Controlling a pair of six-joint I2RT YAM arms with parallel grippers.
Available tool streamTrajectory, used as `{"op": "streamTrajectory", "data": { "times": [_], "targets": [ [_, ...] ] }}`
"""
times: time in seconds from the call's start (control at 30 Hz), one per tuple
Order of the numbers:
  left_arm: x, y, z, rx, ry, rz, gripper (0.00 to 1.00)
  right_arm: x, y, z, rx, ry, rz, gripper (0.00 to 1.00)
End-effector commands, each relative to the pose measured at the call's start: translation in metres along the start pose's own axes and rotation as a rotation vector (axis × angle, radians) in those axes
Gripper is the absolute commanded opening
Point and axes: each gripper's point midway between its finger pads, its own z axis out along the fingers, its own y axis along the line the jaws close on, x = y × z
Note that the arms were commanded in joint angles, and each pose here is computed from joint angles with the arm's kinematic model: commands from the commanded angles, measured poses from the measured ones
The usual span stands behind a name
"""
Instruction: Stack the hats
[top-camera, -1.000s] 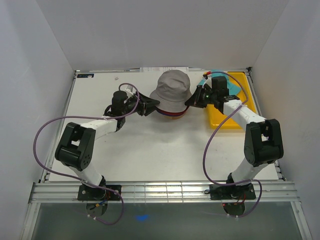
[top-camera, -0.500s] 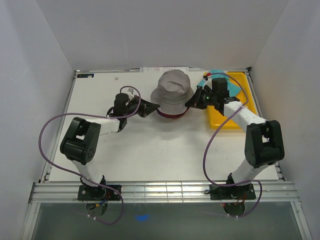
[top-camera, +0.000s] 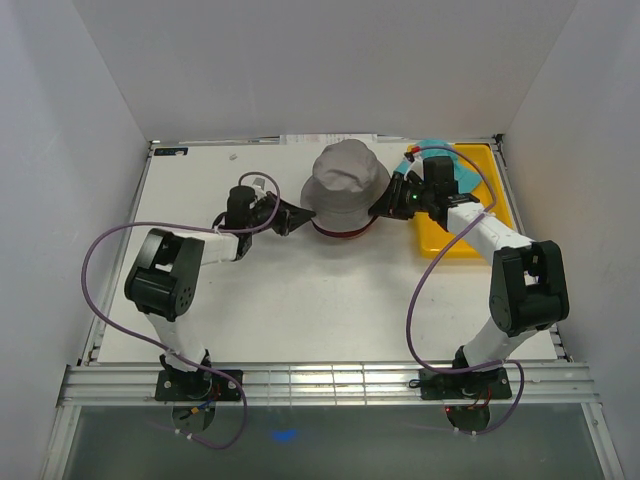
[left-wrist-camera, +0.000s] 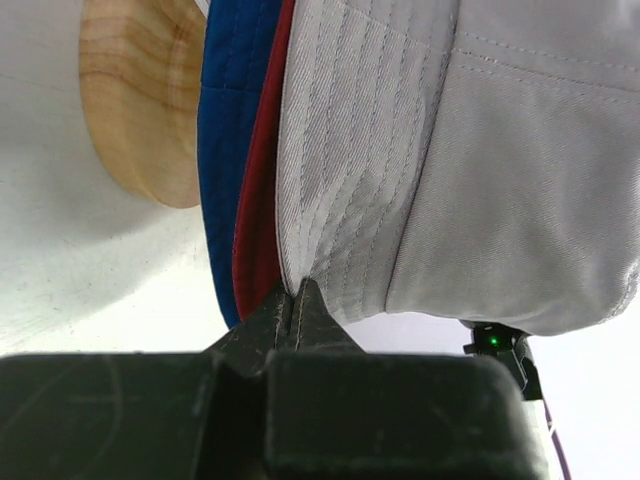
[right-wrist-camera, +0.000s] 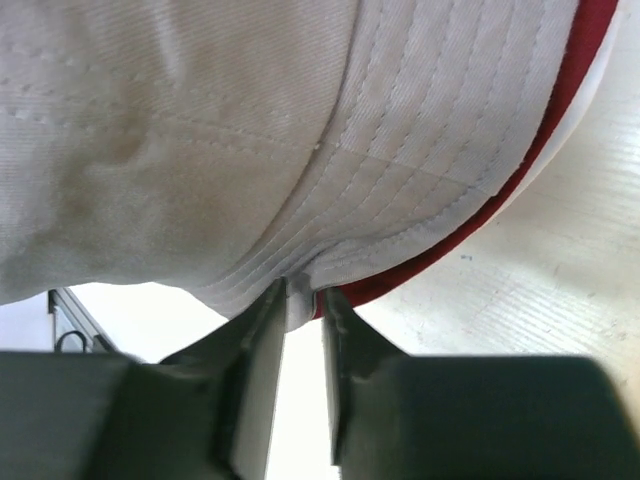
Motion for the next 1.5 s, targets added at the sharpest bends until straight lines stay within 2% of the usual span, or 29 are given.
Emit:
{"op": "streamTrajectory", "data": {
  "times": [0.0,0.03,0.33,0.53,0.97,1.47],
  "targets": [
    [-0.019,0.013,-0.005,-0.056,-0.026,0.003,0.0,-0.026,0.019,-0.017,-0.03,-0.066,-0.069,0.31],
    [-0.022,0.008,-0.004,-0.048,-0.023,0.015,0.0,-0.029,0.013,-0.022,-0.01,-0.066,-0.054,0.36],
    [-0.05,-0.018,0.001,-0.011,-0.035,0.048,0.0,-0.082,-0.001,-0.059,-0.029,-0.166,0.036,0.37],
    [-0.06,-0.021,0.009,-0.021,-0.019,0.052,0.0,-0.109,0.002,-0.048,-0.112,-0.147,0.09,0.39],
    [-0.067,-0.02,0.018,-0.028,-0.005,0.046,0.0,-0.095,-0.029,-0.002,-0.107,-0.061,0.199,0.45],
    [-0.069,-0.018,0.019,-0.032,-0.008,0.039,0.0,-0.083,-0.04,0.016,-0.107,-0.041,0.237,0.45]
  ]
}}
